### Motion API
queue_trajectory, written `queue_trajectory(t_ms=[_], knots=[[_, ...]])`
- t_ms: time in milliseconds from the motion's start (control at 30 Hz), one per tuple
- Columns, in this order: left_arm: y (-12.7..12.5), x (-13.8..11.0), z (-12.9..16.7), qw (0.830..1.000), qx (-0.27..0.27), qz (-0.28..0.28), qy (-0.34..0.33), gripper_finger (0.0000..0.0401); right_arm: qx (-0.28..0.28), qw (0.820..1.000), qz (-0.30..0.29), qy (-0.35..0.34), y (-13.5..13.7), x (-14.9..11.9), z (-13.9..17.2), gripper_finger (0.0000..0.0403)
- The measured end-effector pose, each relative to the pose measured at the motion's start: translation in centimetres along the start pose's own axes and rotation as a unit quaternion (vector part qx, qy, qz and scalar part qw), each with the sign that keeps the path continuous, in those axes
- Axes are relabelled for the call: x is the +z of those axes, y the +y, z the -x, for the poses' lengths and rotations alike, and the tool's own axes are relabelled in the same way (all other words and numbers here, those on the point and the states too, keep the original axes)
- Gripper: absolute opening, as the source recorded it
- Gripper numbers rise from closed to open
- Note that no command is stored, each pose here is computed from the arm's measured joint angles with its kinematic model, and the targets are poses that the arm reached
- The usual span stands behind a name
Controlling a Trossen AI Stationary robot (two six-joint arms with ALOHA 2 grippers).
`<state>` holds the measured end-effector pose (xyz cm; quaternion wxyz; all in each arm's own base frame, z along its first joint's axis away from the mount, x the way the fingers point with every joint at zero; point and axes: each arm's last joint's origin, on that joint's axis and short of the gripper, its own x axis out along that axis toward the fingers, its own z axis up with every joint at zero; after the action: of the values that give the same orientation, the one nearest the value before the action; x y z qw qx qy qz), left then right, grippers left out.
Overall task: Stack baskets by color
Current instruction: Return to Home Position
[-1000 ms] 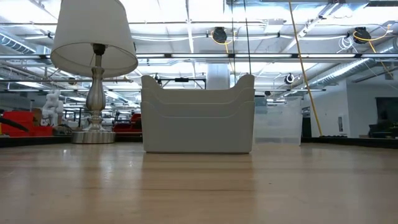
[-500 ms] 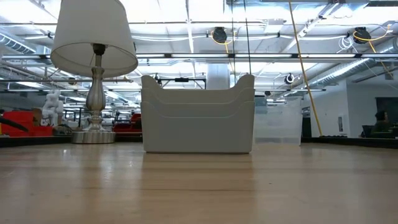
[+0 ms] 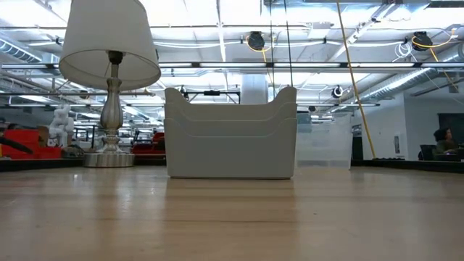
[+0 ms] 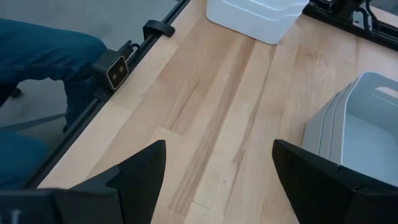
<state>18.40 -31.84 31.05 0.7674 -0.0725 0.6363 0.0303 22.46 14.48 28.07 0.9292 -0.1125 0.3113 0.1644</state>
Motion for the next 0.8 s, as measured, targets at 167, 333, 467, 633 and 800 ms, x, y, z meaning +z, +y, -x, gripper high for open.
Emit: queue_trajectory(t_ms=[167, 333, 467, 633, 800], knots=[[0.6, 0.6, 0.6, 0.999, 0.025, 0.039, -0.025, 0.011, 0.0, 1.0, -0.001, -0.006, 0.0, 0.1, 0.0, 0.0286], [1.1, 1.4, 0.3, 0.99, 0.073, 0.013, -0.117, 0.0088, 0.001, 0.999, -0.006, -0.037, 0.0, 0.7, 0.0, 0.0286], [1.8, 2.5, -0.3, 0.975, 0.126, -0.032, -0.182, 0.0058, 0.001, 0.999, -0.005, -0.05, 0.0, 1.0, 0.0, 0.0286], [2.9, 5.3, -0.2, 0.937, 0.202, -0.084, -0.273, 0.0009, -0.014, 0.999, 0.002, -0.05, 0.0, 0.9, 0.0, 0.0283], [5.7, 9.2, -0.1, 0.921, 0.257, -0.1, -0.273, 0.0011, -0.058, 0.996, 0.051, -0.049, 0.0, 0.3, 0.5, 0.0254]])
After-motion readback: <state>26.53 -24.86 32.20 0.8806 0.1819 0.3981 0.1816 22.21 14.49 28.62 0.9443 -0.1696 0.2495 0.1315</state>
